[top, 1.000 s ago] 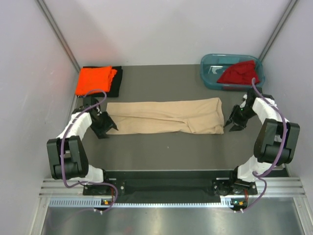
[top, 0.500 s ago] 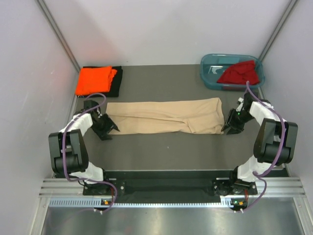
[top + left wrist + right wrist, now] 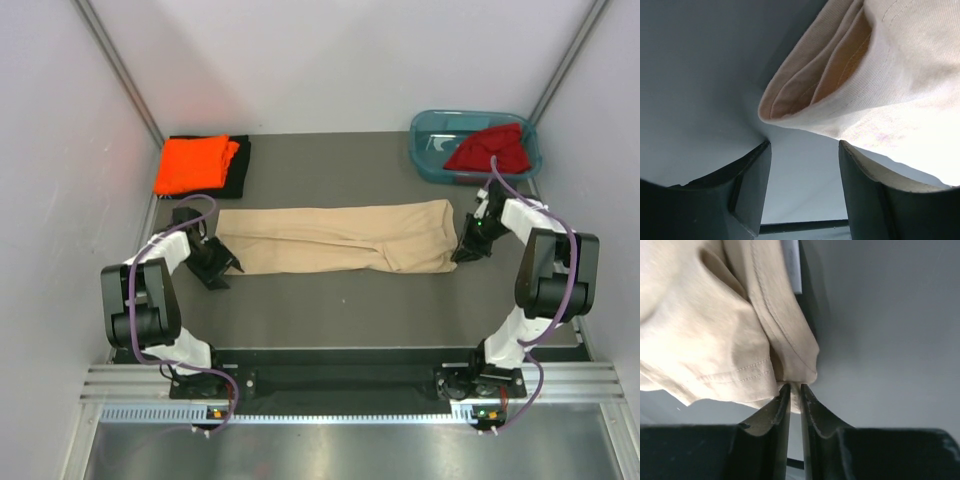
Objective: Fold and stack the t-shirts
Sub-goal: Fold the tshirt
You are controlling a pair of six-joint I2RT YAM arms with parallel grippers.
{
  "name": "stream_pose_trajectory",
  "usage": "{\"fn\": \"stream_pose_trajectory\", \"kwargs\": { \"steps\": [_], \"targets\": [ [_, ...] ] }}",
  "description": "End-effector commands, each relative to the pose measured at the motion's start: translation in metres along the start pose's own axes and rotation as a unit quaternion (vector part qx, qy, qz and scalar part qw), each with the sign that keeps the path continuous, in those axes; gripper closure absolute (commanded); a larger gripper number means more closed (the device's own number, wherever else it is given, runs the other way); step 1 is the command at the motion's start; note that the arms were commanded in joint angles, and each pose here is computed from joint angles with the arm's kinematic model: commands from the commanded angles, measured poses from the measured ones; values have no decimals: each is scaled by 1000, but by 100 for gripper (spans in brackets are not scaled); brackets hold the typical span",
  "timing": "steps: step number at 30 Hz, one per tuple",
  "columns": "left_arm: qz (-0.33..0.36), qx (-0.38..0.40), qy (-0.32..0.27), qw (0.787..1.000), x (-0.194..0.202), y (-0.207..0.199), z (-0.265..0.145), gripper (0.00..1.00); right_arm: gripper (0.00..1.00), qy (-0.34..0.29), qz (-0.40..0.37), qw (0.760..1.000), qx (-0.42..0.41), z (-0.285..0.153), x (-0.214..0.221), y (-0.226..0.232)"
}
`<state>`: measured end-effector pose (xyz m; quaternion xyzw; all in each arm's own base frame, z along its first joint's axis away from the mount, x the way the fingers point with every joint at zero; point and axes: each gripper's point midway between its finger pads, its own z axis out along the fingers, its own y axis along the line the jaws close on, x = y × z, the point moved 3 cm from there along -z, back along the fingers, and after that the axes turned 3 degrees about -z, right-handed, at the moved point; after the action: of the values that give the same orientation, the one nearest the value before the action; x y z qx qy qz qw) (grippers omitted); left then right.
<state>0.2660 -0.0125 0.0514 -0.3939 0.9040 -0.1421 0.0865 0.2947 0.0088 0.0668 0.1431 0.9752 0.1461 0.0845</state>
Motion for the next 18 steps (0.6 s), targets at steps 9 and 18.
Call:
{"fn": "stream_pose_trajectory", "kwargs": {
  "steps": [9, 18],
  "targets": [
    [4, -35, -57, 998, -28, 7, 11, 40, 89, -44, -55, 997, 21, -12, -25, 16],
    [37, -53, -83, 994, -51, 6, 17, 77, 94, -57, -72, 995, 40, -17, -34, 17]
  ]
}}
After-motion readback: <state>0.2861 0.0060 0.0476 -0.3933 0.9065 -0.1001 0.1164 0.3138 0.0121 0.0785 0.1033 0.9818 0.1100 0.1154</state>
